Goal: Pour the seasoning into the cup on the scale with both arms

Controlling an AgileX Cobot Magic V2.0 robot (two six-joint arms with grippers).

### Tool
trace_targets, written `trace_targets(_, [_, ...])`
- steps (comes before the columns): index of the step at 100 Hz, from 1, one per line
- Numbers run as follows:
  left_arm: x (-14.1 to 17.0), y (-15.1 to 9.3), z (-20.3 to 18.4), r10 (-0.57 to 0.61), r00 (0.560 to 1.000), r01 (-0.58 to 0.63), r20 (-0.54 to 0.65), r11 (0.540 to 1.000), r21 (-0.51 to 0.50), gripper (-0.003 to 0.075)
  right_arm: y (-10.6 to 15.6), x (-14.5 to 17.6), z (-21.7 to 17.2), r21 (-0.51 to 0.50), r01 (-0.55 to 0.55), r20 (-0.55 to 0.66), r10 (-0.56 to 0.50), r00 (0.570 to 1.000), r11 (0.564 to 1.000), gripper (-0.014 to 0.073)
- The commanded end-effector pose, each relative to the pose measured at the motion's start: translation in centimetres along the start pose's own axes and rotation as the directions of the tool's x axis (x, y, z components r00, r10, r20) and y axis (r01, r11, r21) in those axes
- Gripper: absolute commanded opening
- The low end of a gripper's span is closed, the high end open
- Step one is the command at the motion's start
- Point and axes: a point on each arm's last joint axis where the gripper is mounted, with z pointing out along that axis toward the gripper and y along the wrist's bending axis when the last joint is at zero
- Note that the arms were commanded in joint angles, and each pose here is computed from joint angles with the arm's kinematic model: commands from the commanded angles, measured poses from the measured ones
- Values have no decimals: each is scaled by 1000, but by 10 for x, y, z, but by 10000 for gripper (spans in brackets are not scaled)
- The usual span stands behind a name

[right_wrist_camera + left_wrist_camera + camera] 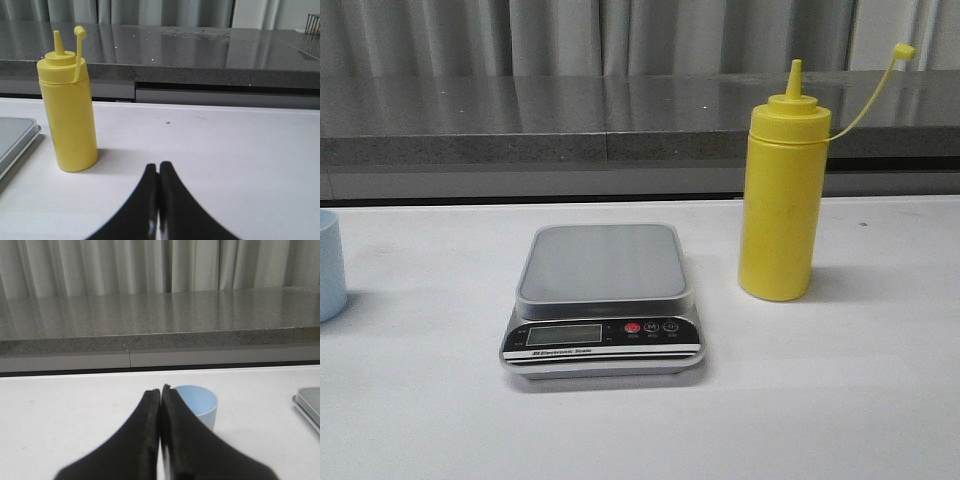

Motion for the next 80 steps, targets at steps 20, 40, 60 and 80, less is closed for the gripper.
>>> trace_targets(20, [5, -1, -1, -10, 997, 10, 71, 1000, 5, -20, 1, -15, -3, -7, 4, 122, -3, 993, 1000, -69])
trace_targets(40, [-3, 0, -2, -24, 995, 23, 95, 1000, 6, -20, 1, -15, -3, -7, 4, 122, -3, 993, 1000, -69])
trace_targets(60, [-37, 0, -5, -89, 989, 88, 120, 996, 15, -20, 1, -15, -3, -7, 4, 122, -3, 993, 1000, -69])
trace_targets(80, [-70, 1, 7, -88, 996, 88, 12, 996, 9, -20, 1, -15, -3, -7, 4, 122, -3, 993, 1000, -69])
